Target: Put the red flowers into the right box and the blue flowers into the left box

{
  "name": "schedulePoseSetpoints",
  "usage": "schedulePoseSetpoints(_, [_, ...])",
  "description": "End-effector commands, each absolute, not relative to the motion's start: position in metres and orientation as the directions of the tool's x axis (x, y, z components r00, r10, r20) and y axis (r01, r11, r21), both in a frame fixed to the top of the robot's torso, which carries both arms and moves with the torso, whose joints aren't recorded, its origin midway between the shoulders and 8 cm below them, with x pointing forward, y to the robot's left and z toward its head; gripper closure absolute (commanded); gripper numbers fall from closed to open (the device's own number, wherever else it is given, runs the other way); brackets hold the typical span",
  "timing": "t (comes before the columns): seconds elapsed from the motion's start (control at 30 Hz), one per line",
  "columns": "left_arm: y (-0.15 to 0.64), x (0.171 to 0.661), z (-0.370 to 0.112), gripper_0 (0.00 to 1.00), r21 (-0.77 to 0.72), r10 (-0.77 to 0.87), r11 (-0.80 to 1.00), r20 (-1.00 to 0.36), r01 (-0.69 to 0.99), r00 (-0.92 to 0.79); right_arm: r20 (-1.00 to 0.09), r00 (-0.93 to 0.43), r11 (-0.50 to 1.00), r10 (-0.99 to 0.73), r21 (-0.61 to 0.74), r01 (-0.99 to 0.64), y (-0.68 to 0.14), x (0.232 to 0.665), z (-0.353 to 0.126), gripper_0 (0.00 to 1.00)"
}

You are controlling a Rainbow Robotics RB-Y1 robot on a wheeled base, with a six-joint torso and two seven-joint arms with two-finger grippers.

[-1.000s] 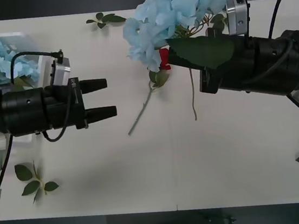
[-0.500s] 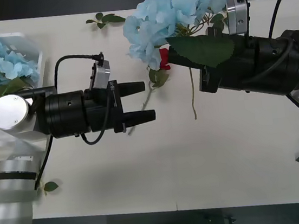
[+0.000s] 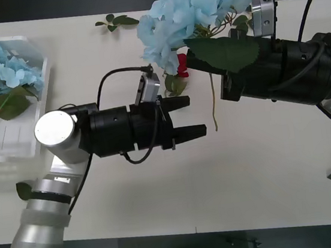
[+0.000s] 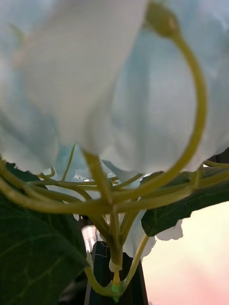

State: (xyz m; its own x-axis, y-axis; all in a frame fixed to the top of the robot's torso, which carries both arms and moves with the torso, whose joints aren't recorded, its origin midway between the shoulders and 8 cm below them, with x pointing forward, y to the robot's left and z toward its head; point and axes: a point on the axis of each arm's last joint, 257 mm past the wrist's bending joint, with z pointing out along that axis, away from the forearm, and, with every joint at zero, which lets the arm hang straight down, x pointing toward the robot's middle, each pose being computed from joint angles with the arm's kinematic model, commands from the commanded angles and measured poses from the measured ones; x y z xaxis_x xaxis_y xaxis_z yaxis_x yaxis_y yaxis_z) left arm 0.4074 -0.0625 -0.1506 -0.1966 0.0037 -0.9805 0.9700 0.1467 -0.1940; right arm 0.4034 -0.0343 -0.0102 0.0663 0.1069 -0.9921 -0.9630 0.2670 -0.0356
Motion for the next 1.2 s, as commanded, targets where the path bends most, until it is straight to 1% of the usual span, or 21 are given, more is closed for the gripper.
schedulePoseSetpoints(0.03, [-0.083,0.408,-0.133,0.00,-0.206,-0.051,0.111,-0.978,0.972,-0.201,-0.986,0.119,0.250,0.114,-0.088,-0.964,-0.029,0.397,0.010,1.00])
schedulePoseSetpoints(0.37, [-0.100,0.396,-0.130,0.00,-0.216,-0.062,0.073,-0.975,0.974,-0.212,-0.986,0.119,0.250,0.114,-0.088,-0.964,-0.029,0.397,0.010,1.00])
schedulePoseSetpoints(0.5, [-0.108,0.394,-0.115,0.00,-0.219,-0.102,0.051,-0.972,0.975,-0.213,-0.987,0.116,0.249,0.115,-0.084,-0.965,-0.029,0.397,0.010,1.00])
schedulePoseSetpoints(0.7, [-0.121,0.393,-0.088,0.04,-0.231,-0.181,0.028,-0.958,0.973,-0.222,-0.987,0.113,0.249,0.117,-0.082,-0.965,-0.029,0.396,0.011,1.00])
schedulePoseSetpoints(0.73, [-0.121,0.393,-0.087,0.06,-0.230,-0.182,0.027,-0.958,0.973,-0.221,-0.987,0.114,0.248,0.115,-0.083,-0.965,-0.029,0.396,0.010,1.00])
schedulePoseSetpoints(0.8, [-0.122,0.395,-0.087,0.33,-0.234,-0.187,0.036,-0.957,0.972,-0.223,-0.987,0.112,0.249,0.117,-0.080,-0.965,-0.028,0.396,0.010,1.00])
schedulePoseSetpoints(0.83, [-0.121,0.396,-0.086,0.42,-0.233,-0.189,0.038,-0.957,0.972,-0.222,-0.987,0.112,0.247,0.118,-0.080,-0.966,-0.028,0.396,0.011,1.00])
schedulePoseSetpoints(0.87, [-0.121,0.397,-0.087,0.64,-0.232,-0.185,0.042,-0.958,0.972,-0.220,-0.987,0.112,0.247,0.117,-0.081,-0.966,-0.028,0.396,0.010,1.00])
schedulePoseSetpoints(0.9, [-0.121,0.397,-0.088,0.74,-0.233,-0.184,0.043,-0.958,0.972,-0.221,-0.987,0.112,0.248,0.119,-0.080,-0.965,-0.028,0.396,0.011,1.00])
schedulePoseSetpoints(0.93, [-0.121,0.397,-0.089,0.91,-0.231,-0.180,0.045,-0.959,0.972,-0.220,-0.987,0.113,0.246,0.118,-0.081,-0.966,-0.028,0.396,0.011,1.00])
schedulePoseSetpoints(0.97, [-0.121,0.398,-0.091,1.00,-0.228,-0.171,0.050,-0.961,0.972,-0.217,-0.987,0.112,0.247,0.117,-0.080,-0.966,-0.028,0.396,0.011,1.00])
schedulePoseSetpoints(1.2, [-0.112,0.406,-0.095,1.00,-0.227,-0.166,0.078,-0.963,0.971,-0.211,-0.987,0.107,0.246,0.119,-0.075,-0.966,-0.028,0.396,0.011,1.00])
